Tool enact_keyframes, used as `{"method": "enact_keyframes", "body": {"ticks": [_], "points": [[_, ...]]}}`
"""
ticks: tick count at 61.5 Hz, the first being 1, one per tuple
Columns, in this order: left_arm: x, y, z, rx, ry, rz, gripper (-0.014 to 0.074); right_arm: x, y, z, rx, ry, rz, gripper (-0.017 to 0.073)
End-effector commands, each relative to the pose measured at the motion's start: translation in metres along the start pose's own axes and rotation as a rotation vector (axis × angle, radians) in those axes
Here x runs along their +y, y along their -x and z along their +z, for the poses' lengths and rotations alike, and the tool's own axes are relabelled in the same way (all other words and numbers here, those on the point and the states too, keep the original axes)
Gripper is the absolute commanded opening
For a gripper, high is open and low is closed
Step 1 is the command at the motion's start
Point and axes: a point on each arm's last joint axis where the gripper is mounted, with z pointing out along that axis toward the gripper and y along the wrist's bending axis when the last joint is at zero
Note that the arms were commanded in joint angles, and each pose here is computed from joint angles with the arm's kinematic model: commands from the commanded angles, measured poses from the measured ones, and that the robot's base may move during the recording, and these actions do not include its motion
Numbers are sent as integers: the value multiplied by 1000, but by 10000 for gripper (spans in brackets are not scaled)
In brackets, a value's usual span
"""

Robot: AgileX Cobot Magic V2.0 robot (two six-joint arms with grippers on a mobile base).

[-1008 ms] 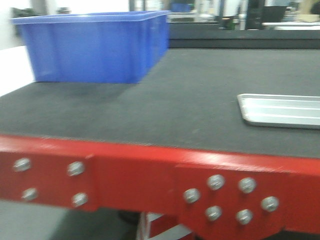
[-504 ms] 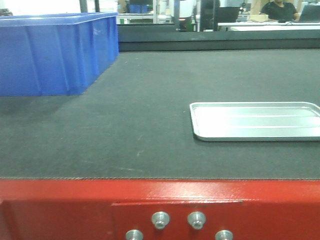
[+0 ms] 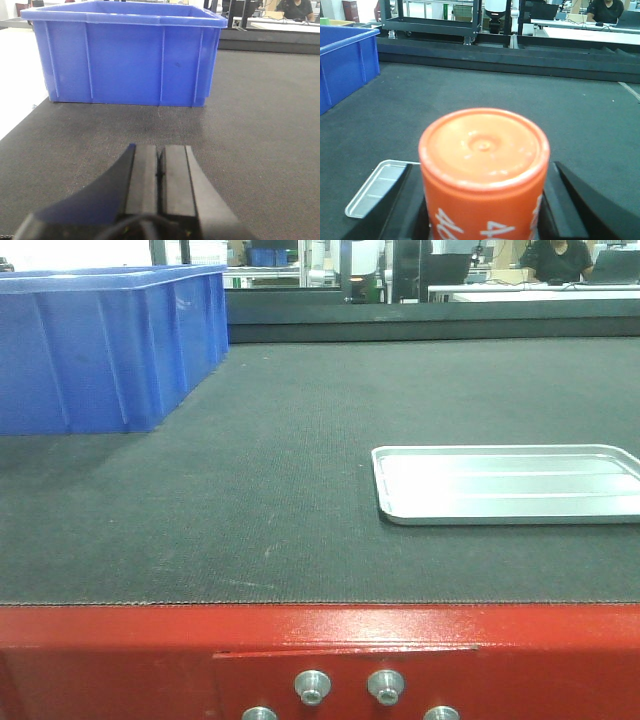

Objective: Grab orange capacitor from left shelf to right conveyor
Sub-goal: 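Turn and drive up to the red conveyor table with the metal tray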

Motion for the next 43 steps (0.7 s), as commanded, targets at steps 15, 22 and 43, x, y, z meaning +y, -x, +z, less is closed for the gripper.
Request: {"method": "enact_keyframes", "body": {"ticks": [15, 22, 43], "points": [[0, 9, -1, -99, 3, -3, -127, -1, 15, -1, -101, -13, -17, 70], [0, 9, -1, -99, 3, -3, -127, -1, 15, -1, -101, -13, -17, 70], [0, 9, -1, -99, 3, -3, -127, -2, 24, 25, -114, -16, -13, 70]]}}
